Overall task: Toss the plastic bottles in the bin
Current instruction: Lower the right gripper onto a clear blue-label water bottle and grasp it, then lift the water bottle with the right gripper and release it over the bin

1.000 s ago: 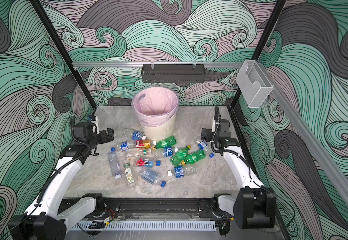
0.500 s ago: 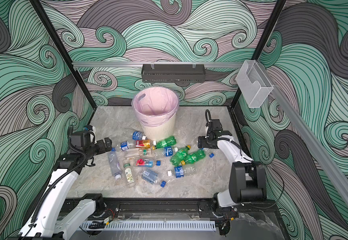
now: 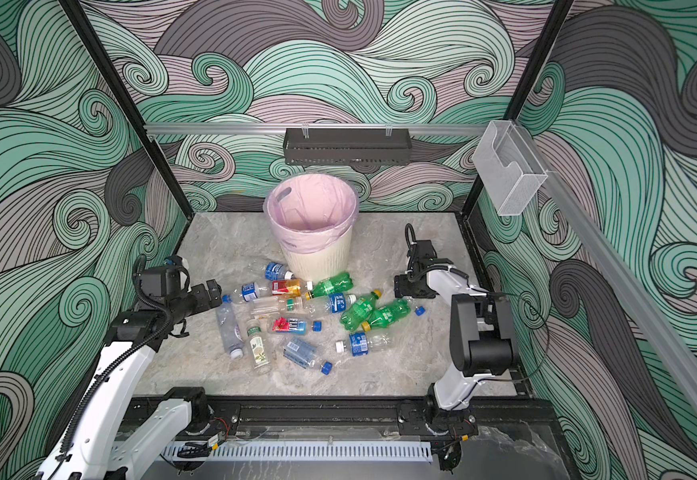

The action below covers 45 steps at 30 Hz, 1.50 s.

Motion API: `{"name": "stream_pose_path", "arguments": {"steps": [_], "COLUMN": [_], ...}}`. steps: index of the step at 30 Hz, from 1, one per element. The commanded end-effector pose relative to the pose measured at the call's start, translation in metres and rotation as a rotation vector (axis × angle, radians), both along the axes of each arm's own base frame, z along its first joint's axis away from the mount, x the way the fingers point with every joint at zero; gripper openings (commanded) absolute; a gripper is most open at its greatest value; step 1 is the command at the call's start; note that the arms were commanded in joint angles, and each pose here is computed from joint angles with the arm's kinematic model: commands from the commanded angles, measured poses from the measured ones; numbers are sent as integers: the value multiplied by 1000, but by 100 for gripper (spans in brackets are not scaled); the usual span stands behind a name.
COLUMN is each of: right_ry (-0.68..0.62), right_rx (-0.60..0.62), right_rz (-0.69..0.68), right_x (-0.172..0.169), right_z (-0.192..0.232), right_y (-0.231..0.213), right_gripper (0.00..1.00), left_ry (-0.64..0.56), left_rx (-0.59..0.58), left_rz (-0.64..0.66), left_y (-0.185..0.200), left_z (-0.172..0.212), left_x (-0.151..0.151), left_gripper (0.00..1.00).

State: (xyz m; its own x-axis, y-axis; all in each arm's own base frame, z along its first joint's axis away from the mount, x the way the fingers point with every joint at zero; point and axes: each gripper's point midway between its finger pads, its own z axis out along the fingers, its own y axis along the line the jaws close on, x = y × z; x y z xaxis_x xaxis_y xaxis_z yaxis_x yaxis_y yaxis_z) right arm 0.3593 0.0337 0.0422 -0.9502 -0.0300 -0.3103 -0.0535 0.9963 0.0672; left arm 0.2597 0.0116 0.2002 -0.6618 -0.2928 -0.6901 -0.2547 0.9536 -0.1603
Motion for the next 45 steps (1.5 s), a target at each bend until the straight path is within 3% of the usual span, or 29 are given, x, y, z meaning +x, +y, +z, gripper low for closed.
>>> {"name": "stream_pose_path", "arguments": {"steps": [1,9,20,25,30,36,42,45], "right_ry": [-24,-5,-18,-77,-191,-372,-553,-605], "right_rx": [-6,-4,-123,-149,-135,29,353,452], "right_rz": [-8,-40,-99,-110,-112,-65,136,214], "right_x": [16,25,26,31,37,33,3,-16], "right_z": [1,-10,-7,14,63,139,210,238], "right_y": [1,1,-22,-27,-27,-1,60,80], "right_gripper": [79,73,52,49,48,48,48,47], "left_ry": [2,-1,19,17,14,37,24,32], "left_rx": [-5,10,1,-10,-7,-18,-54,-61], "left_rz": [-38,-46,-57,-71,-66,-42,-68,-77], "left_y": [-5,-4,-7,-10,-9,-7,-15,-17], "left_z": [3,4,-3,-4,-4,-10,-11,-12], "left_x": [-7,-12,-10,-9,-8,-6,0,2], "left_gripper": [99,99,99,99,99,99,99,99]}}
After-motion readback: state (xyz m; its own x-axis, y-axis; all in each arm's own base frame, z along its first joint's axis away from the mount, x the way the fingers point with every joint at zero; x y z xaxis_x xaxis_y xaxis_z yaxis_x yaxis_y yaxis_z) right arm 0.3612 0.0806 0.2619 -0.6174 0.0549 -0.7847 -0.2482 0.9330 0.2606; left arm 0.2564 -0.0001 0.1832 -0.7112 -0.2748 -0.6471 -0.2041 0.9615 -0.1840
